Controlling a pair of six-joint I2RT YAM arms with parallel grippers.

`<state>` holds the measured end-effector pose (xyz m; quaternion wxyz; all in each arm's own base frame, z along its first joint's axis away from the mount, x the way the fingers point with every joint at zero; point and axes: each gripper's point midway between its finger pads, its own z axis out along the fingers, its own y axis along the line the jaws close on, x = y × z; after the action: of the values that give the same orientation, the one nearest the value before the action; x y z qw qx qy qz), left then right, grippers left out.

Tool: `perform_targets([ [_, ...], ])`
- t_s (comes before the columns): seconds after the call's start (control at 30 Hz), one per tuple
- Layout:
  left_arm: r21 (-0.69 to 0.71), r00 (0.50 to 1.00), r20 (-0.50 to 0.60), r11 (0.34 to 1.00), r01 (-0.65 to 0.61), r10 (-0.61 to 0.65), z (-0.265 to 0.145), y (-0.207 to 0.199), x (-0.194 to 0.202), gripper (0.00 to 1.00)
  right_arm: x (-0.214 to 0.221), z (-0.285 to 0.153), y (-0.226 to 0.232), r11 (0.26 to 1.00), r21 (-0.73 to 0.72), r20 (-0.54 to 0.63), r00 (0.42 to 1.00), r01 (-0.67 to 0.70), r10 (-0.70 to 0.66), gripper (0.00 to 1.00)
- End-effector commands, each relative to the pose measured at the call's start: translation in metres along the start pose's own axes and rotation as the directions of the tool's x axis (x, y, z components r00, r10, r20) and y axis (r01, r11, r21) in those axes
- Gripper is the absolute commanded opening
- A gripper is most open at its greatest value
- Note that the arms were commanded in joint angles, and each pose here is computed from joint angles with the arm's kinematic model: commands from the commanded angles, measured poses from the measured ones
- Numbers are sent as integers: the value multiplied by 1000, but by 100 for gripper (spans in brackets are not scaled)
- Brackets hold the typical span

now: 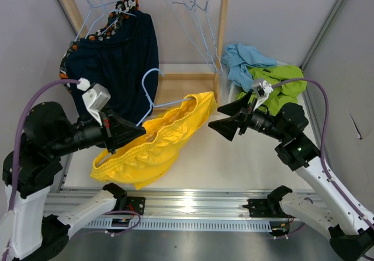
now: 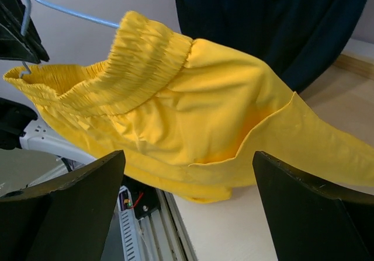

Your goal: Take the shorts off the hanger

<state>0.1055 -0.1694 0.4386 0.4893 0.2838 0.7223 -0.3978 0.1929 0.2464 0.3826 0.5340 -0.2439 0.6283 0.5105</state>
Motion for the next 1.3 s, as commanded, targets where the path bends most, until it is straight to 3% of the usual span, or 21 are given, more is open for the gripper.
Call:
perform_targets([
  [0.0, 125, 987, 152, 990, -73, 53, -20, -38, -38, 0, -22, 9, 13, 996, -26, 60, 994, 88, -86, 99],
  [0.43, 221, 976, 208, 969, -112, 66, -39, -66, -54, 0, -25, 18, -1, 991, 61, 94, 988, 118, -124, 99],
  [0.67, 297, 975, 214, 947, -124, 60, -41, -80, -55, 0, -30, 35, -5, 997, 28, 167, 983, 72, -76, 98],
  [0.7, 304, 977, 206, 945, -118, 56, -40, -80, -53, 0, -27, 37, -3, 998, 5, 167, 984, 62, -62, 90],
  [0.73, 308, 978, 205, 945, -114, 51, -39, -80, -52, 0, -32, 43, -1, 997, -18, 189, 980, 72, -68, 48],
  [0.8, 320, 977, 207, 940, -116, 50, -38, -81, -52, 0, -34, 48, 0, 997, -37, 198, 978, 68, -60, 10],
  [0.83, 331, 981, 192, 938, -105, 42, -35, -80, -48, 0, -39, 50, 0, 997, -40, 215, 975, 72, -62, 0],
  [1.03, 337, 990, 140, 939, -65, 18, -25, -73, -29, 0, -76, 45, -14, 985, 97, 263, 951, 144, -165, 0],
  [1.27, 299, 997, 74, 954, -20, -2, -17, -59, 0, 0, -140, 5, -42, 956, 229, 333, 909, 182, -252, 0],
])
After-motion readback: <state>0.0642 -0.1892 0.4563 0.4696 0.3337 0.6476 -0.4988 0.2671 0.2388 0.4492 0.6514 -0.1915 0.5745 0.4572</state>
